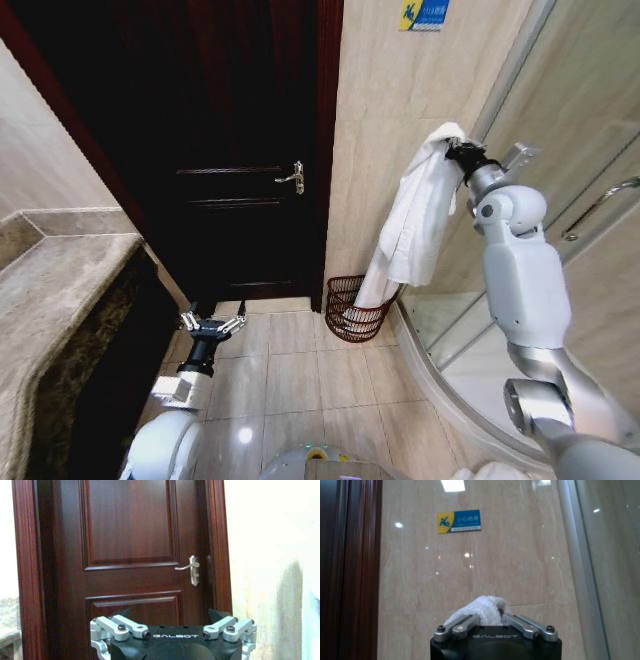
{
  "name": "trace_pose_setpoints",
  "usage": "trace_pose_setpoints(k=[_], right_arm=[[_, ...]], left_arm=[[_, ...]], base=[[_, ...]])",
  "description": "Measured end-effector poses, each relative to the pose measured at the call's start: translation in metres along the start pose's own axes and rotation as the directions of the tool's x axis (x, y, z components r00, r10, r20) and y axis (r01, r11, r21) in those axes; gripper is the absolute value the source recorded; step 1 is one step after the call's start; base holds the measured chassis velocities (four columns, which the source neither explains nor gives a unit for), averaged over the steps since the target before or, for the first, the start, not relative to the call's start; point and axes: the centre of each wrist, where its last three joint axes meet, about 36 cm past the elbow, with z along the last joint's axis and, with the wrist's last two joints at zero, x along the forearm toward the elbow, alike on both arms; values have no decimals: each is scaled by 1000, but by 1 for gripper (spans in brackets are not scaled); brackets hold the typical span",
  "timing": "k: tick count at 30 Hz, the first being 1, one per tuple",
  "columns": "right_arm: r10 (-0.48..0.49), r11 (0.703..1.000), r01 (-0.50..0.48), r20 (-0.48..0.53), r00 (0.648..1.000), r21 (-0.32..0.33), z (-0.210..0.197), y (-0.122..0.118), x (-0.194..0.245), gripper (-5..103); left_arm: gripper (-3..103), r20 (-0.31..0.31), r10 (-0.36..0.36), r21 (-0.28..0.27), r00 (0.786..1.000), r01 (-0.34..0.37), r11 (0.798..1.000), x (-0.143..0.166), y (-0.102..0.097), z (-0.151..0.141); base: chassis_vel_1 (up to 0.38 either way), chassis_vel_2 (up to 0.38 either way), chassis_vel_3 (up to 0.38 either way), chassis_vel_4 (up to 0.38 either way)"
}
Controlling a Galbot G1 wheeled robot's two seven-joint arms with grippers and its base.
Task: Discard the used towel into the hamper.
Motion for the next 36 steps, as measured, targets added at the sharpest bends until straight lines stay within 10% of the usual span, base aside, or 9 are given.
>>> trace_pose_setpoints(k=[36], right_arm=[[-2, 999, 2, 1, 1000, -54, 21, 2, -25, 3]], left_arm=[[100, 7, 11, 2, 1000, -11, 1000, 0, -3, -1]], base=[[0, 0, 0, 0]])
